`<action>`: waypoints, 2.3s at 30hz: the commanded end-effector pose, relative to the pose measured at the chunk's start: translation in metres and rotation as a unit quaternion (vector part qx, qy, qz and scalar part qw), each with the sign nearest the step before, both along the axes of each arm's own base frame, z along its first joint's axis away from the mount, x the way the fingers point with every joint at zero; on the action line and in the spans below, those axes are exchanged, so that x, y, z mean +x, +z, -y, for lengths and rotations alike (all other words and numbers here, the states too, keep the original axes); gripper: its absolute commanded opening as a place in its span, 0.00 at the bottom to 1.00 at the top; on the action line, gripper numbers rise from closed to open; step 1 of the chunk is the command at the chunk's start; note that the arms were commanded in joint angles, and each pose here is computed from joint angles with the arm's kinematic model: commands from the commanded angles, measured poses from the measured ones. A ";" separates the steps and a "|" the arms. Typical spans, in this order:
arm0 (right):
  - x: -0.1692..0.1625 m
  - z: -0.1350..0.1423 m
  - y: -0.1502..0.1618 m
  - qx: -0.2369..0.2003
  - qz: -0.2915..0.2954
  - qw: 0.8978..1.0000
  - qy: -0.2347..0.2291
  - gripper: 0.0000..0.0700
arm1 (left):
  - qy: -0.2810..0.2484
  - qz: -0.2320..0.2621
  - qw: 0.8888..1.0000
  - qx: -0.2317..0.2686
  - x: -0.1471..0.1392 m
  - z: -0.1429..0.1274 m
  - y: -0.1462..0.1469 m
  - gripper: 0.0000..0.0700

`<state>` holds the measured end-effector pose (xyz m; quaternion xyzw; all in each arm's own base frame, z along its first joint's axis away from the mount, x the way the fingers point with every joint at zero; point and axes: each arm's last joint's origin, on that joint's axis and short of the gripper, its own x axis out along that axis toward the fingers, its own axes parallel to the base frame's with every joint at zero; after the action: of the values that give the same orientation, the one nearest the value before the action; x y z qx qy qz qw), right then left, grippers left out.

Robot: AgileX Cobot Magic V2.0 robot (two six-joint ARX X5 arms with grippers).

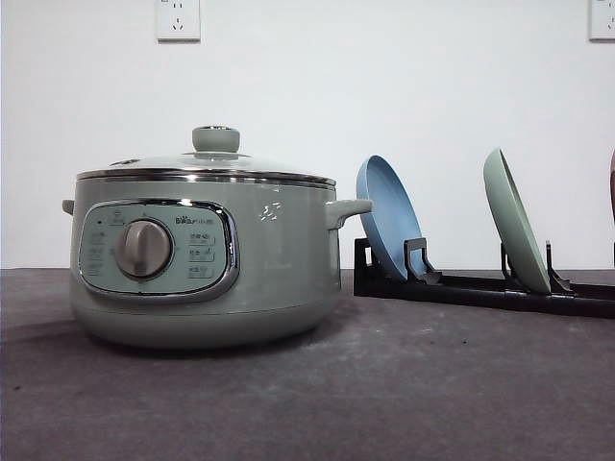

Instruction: Transfer potato from steamer to green plate

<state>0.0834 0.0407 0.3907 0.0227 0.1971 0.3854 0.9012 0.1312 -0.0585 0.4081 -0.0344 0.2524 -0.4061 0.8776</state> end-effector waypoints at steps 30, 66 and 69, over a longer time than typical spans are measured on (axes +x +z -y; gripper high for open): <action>-0.001 0.001 0.006 0.020 -0.011 0.999 -0.025 0.99 | -0.013 -0.002 1.000 0.005 0.011 0.005 0.002 0.92; 0.260 0.001 -0.042 0.034 -0.189 0.958 -0.212 0.99 | -0.024 0.016 0.999 0.020 0.011 0.005 0.002 0.91; 0.273 0.004 -0.054 0.032 -0.189 0.956 -0.223 0.99 | -0.025 0.018 0.999 0.021 0.011 0.005 0.002 0.91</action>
<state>0.3512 0.0369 0.3334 0.1622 0.3511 0.1711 0.9062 0.1422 -0.0628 0.4024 -0.0141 0.2644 -0.4126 0.8716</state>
